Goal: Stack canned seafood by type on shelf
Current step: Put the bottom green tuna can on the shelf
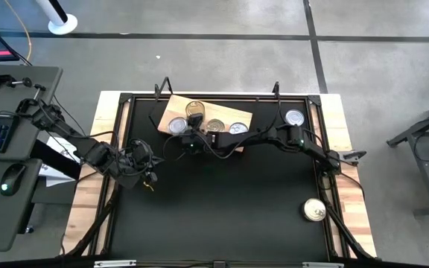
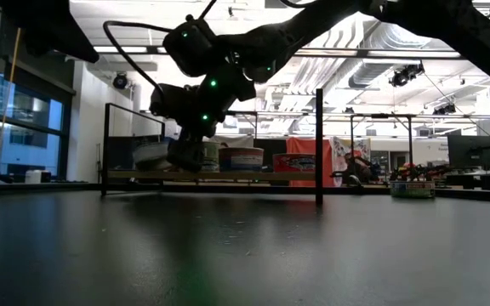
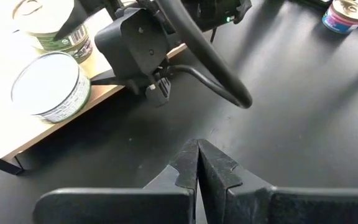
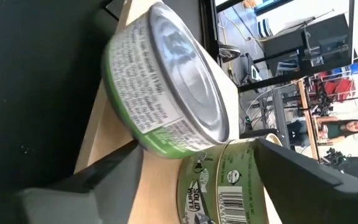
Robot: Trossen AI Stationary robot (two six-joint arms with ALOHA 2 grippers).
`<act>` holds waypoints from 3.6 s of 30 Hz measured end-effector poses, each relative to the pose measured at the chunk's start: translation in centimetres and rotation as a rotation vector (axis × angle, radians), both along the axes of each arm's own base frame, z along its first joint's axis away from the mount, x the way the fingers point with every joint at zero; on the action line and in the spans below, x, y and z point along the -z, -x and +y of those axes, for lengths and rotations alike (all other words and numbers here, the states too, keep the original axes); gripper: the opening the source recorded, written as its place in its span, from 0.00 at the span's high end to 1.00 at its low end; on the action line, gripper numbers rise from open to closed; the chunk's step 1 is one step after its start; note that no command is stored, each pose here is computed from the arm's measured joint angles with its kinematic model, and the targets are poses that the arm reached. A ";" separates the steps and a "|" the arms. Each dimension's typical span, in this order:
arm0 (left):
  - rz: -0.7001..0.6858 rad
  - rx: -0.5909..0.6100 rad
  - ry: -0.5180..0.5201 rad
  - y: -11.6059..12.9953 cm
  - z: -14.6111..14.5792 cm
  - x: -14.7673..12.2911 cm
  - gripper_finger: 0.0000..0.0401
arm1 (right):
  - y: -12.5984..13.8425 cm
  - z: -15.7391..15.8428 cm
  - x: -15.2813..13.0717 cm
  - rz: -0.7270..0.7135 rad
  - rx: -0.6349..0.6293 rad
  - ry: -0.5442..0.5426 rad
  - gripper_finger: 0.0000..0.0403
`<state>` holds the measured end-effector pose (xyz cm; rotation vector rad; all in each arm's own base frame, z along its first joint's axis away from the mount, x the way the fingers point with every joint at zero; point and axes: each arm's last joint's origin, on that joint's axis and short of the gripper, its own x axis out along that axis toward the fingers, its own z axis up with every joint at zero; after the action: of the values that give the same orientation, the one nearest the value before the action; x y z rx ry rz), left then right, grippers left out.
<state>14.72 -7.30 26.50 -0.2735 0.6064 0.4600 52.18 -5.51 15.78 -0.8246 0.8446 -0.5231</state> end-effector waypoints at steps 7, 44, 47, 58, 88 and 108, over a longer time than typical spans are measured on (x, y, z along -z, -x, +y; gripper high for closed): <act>0.008 0.011 -0.014 0.0 0.0 0.0 1.00 | 0.2 0.0 -0.1 0.056 0.039 0.084 0.21; 0.227 0.256 -0.237 -7.4 6.8 4.8 1.00 | 21.8 10.9 -6.3 0.378 0.396 -1.044 0.21; 0.195 0.303 -0.186 -7.7 9.2 4.6 1.00 | 24.2 12.3 -6.4 0.270 0.479 -1.134 0.21; 0.181 0.212 -0.124 -8.8 12.4 5.9 1.00 | 26.1 14.4 -7.8 0.014 0.585 -1.150 0.21; 0.153 -0.144 -0.313 -8.0 13.5 6.6 1.00 | 25.6 14.1 -7.9 -0.086 0.575 -1.084 0.21; 0.167 -0.183 -0.174 -6.2 11.6 10.5 1.00 | 25.2 13.6 -7.9 -0.120 0.576 -1.082 0.21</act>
<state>20.93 4.25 16.03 -0.1259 0.7022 0.7134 26.95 8.09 23.70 0.4532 1.0794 -0.5074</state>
